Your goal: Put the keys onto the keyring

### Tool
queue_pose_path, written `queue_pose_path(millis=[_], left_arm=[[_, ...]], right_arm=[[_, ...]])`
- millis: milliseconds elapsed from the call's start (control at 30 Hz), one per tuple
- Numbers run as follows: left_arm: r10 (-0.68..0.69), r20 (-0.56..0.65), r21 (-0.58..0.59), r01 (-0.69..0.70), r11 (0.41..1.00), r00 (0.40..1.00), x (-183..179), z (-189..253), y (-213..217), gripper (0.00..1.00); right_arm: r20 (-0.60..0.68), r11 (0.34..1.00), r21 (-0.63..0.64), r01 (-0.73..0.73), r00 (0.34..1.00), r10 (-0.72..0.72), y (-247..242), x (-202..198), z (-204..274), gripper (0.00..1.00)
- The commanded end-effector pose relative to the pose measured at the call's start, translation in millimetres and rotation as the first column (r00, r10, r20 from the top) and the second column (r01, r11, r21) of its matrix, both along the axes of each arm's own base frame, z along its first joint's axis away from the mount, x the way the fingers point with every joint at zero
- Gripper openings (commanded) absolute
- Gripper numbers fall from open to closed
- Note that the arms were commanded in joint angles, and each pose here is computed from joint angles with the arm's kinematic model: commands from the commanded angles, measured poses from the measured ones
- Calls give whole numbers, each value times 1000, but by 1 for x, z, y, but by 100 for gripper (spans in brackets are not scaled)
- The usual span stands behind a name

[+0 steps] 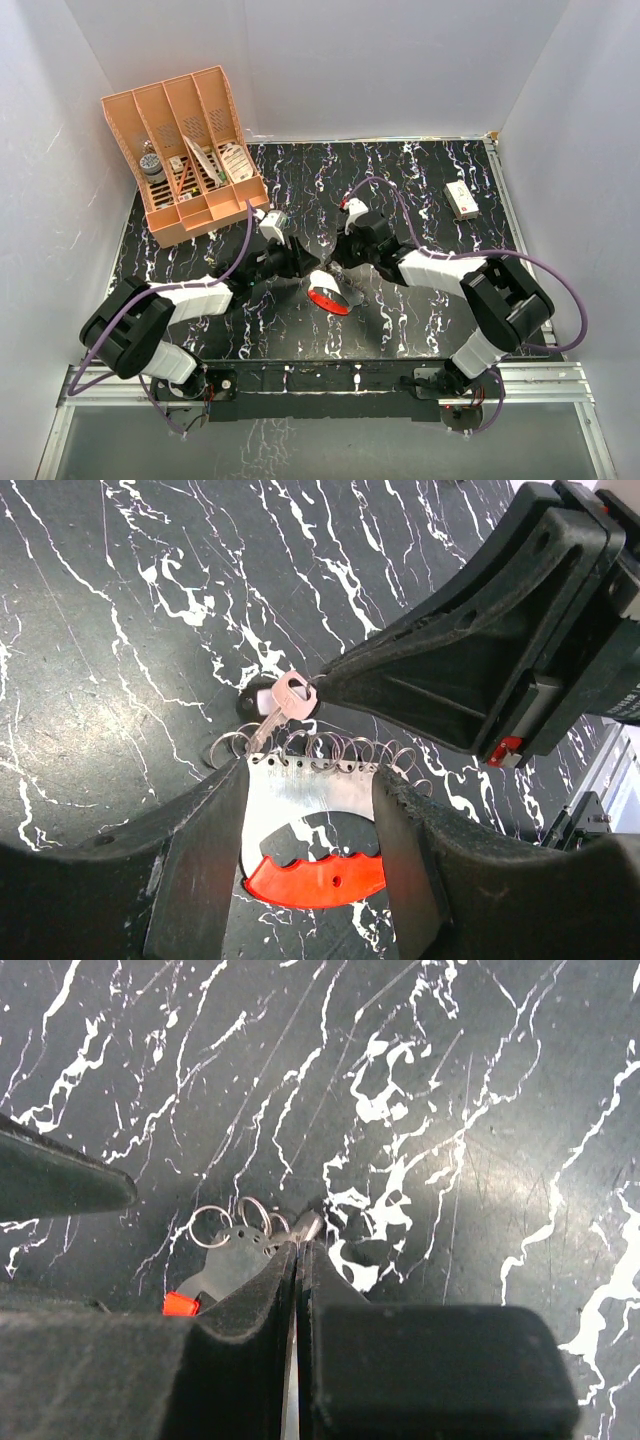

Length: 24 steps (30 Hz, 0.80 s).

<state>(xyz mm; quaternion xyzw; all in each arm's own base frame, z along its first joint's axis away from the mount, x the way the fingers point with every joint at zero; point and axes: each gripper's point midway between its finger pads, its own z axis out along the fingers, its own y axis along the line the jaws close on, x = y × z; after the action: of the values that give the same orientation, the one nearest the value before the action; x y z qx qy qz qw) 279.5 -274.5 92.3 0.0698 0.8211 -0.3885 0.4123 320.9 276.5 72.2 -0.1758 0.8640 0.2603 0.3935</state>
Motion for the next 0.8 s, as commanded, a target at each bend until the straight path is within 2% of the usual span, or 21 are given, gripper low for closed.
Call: queue_pose_path(millis=[0,767], left_arm=[[-21,15,-29,22,999,1000,1,5,-5,51],[-56,-28,-30,55,998,998,-6,-14,-8,51]], right_arm=[[67,998,63,14,998,-19,1,1,24,0],[26,998,63,22,999,-23,-6,-17,5,0]])
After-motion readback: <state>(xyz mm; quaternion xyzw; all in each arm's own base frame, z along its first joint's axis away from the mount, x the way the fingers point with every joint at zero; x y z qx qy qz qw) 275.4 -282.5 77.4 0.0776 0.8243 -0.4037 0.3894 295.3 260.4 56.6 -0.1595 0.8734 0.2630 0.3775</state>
